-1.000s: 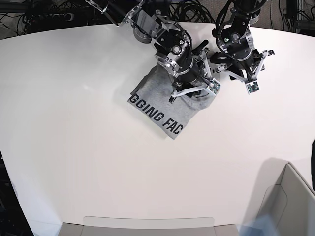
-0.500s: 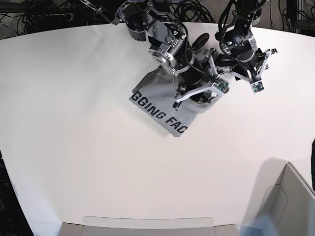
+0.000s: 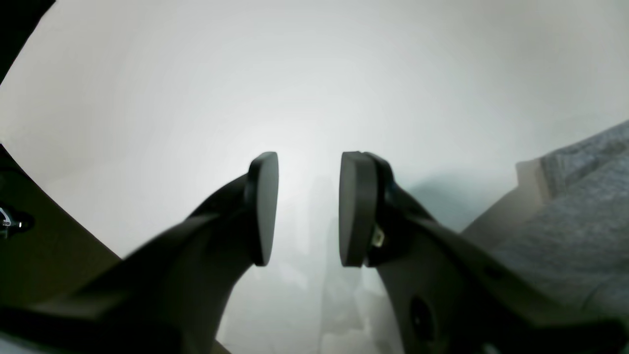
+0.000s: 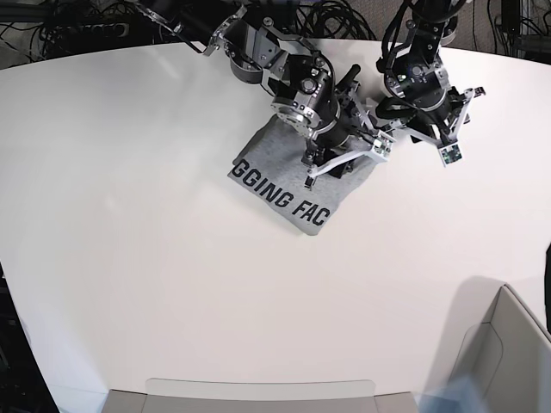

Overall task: Fold the T-shirt properly
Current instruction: 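Grasp the folded bundle with both grippers and lift its edge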

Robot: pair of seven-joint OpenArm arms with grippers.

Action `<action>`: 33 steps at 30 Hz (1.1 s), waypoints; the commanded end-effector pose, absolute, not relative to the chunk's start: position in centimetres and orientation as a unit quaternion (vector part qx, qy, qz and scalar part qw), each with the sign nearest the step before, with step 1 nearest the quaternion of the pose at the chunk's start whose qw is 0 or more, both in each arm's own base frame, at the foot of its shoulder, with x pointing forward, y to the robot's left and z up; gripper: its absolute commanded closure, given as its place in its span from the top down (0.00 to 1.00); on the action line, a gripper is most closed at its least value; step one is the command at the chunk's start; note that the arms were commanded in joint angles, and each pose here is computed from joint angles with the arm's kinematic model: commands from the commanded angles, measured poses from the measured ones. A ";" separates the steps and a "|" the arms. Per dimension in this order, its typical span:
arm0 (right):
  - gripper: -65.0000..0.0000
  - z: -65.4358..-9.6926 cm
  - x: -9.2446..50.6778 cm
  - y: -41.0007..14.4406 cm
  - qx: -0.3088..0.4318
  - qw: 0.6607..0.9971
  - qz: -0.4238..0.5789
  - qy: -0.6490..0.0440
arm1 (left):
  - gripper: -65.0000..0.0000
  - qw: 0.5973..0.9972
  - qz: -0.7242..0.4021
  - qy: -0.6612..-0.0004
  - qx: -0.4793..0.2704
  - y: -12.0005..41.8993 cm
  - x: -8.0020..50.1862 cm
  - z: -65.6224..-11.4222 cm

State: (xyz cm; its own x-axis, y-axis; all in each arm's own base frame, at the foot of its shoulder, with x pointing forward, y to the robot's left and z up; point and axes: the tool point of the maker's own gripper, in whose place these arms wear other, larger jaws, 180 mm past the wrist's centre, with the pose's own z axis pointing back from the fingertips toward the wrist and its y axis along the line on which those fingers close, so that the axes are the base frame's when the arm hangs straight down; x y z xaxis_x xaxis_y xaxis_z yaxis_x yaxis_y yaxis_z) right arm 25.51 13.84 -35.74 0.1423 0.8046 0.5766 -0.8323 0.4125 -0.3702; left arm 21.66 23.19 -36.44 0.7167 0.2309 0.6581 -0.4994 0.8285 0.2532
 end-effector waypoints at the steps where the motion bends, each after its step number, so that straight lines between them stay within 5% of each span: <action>1: 0.47 -34.0 26.0 15.0 0.029 0.743 0.541 -0.394 | 0.34 0.893 0.204 -0.336 0.218 23.6 22.2 -35.5; 8: 0.47 -30.6 23.9 17.3 0.057 0.701 0.560 -0.437 | 0.34 0.892 0.209 -0.333 0.225 24.2 21.9 -35.6; 20: 0.47 -26.3 23.5 17.5 0.081 0.683 0.536 -0.489 | 0.34 0.866 0.263 -0.329 0.270 28.8 21.5 -35.0; 28: 0.44 -24.7 31.4 10.2 0.090 0.758 0.378 -0.524 | 0.31 0.817 0.279 -0.428 0.268 29.3 23.5 -30.4; 33: 0.19 -26.9 33.2 5.1 0.130 0.808 0.292 -0.495 | 0.15 0.836 0.203 -0.460 0.219 23.4 25.2 -30.8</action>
